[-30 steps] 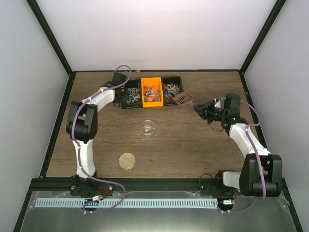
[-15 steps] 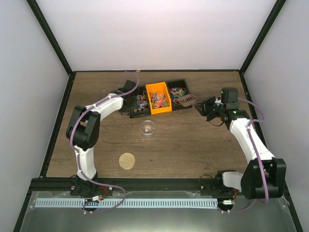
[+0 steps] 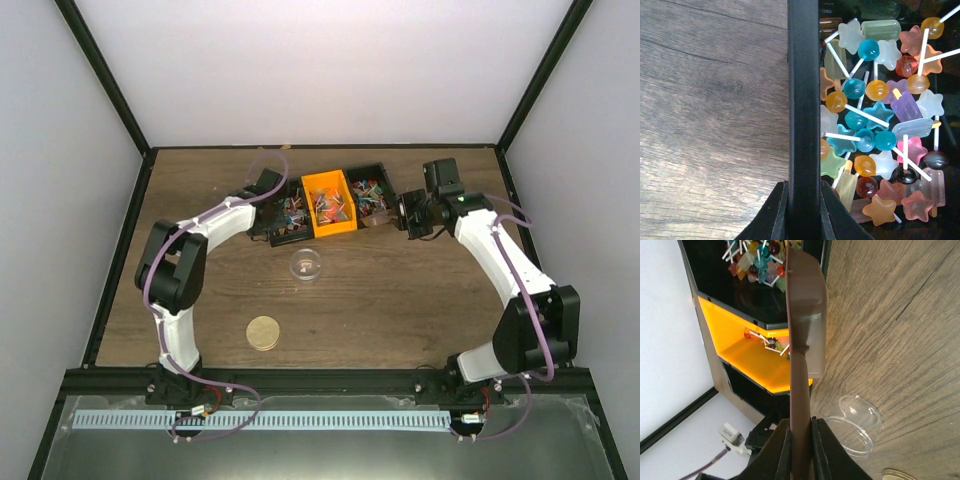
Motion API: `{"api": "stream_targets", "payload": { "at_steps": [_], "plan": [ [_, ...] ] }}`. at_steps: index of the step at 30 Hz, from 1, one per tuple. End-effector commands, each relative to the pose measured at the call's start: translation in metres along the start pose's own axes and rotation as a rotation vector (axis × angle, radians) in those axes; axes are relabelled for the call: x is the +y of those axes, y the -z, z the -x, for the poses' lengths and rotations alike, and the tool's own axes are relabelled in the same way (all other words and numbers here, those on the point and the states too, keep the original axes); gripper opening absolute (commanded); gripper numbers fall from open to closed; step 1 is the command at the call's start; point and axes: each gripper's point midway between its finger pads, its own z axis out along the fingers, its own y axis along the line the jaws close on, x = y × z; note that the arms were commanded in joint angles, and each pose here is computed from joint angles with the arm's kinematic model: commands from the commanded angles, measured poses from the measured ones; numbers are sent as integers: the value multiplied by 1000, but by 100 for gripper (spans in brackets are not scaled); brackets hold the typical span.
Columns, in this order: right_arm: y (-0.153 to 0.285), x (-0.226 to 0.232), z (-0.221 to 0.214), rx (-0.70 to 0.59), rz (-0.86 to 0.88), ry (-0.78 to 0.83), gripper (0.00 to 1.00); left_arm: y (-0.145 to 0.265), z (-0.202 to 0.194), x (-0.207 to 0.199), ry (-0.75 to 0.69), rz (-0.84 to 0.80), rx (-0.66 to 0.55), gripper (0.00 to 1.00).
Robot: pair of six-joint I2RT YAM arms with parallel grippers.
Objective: Pack the candies
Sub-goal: Move the storage box to the center of the board, then scoop the fake candies from the storage box.
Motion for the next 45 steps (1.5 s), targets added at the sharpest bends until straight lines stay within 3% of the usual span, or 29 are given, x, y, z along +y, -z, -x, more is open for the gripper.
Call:
{"api": "stream_targets", "payload": {
  "at_steps": [1, 9, 27, 35, 45],
  "plan": [
    [3, -1, 12, -85, -81, -54, 1, -6, -38, -9, 23, -86, 146, 6],
    [-6, 0, 14, -94, -92, -91, 1, -9, -40, -11, 4, -97, 149, 6],
    [-81, -4, 30, -57, -244, -128, 1, -19, -48, -16, -44, -113, 193, 4],
    [-127, -4, 40, 6, -131, -38, 1, -19, -53, -16, -65, -125, 214, 4],
    [-110, 5, 33, 32, 174, 163, 1, -17, -46, -24, -36, -141, 212, 4]
  ]
}}
